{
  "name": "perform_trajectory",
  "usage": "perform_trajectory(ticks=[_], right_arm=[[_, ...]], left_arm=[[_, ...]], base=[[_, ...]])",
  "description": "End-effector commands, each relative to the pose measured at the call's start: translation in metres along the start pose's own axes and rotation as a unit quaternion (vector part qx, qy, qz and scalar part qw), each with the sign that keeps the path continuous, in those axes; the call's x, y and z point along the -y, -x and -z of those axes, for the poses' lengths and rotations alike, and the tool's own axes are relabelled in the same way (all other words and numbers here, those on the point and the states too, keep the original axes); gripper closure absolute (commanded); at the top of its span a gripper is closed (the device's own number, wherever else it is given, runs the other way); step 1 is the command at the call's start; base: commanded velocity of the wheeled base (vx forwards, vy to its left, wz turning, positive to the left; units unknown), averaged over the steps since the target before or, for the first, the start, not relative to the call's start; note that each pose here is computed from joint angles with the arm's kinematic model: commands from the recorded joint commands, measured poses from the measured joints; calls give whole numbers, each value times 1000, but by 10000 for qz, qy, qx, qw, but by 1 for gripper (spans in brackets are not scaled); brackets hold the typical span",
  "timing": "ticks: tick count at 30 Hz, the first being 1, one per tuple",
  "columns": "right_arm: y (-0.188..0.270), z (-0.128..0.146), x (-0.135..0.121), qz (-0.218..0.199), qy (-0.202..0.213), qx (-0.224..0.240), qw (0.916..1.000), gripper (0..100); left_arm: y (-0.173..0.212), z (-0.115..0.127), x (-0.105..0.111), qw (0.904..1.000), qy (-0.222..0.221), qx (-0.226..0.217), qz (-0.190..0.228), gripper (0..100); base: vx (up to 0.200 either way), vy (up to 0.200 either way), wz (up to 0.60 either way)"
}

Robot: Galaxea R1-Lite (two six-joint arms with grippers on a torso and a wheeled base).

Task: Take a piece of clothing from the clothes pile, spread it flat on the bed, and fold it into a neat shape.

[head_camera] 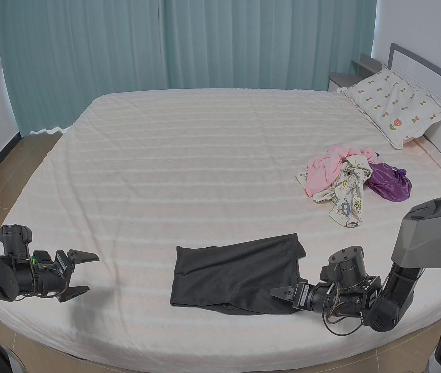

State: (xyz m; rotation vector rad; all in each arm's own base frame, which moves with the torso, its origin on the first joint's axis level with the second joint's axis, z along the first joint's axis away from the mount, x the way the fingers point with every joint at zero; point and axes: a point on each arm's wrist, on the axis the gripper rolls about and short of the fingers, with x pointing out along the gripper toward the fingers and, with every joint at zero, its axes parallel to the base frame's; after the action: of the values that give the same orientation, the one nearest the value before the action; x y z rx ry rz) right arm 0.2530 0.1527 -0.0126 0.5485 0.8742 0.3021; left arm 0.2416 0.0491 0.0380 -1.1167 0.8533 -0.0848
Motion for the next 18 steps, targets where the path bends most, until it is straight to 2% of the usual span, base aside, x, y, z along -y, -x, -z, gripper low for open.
perform_trajectory(ticks=[1, 2, 12, 18], right_arm=[[-6, 4, 6, 113, 94, -104, 9998, 0], [-8, 5, 8, 153, 138, -129, 9997, 100], [7, 11, 17, 416, 348, -192, 9983, 100], [18, 7, 26, 531, 293, -142, 9981, 100]], left_arm=[[0, 0, 0, 10000, 7, -1, -3, 0], [0, 0, 0, 10000, 7, -1, -3, 0], [0, 0, 0, 10000, 2, -3, 7, 0], [0, 0, 0, 10000, 2, -3, 7, 0]], base=[[0, 0, 0], [0, 0, 0], [0, 0, 0], [0, 0, 0]])
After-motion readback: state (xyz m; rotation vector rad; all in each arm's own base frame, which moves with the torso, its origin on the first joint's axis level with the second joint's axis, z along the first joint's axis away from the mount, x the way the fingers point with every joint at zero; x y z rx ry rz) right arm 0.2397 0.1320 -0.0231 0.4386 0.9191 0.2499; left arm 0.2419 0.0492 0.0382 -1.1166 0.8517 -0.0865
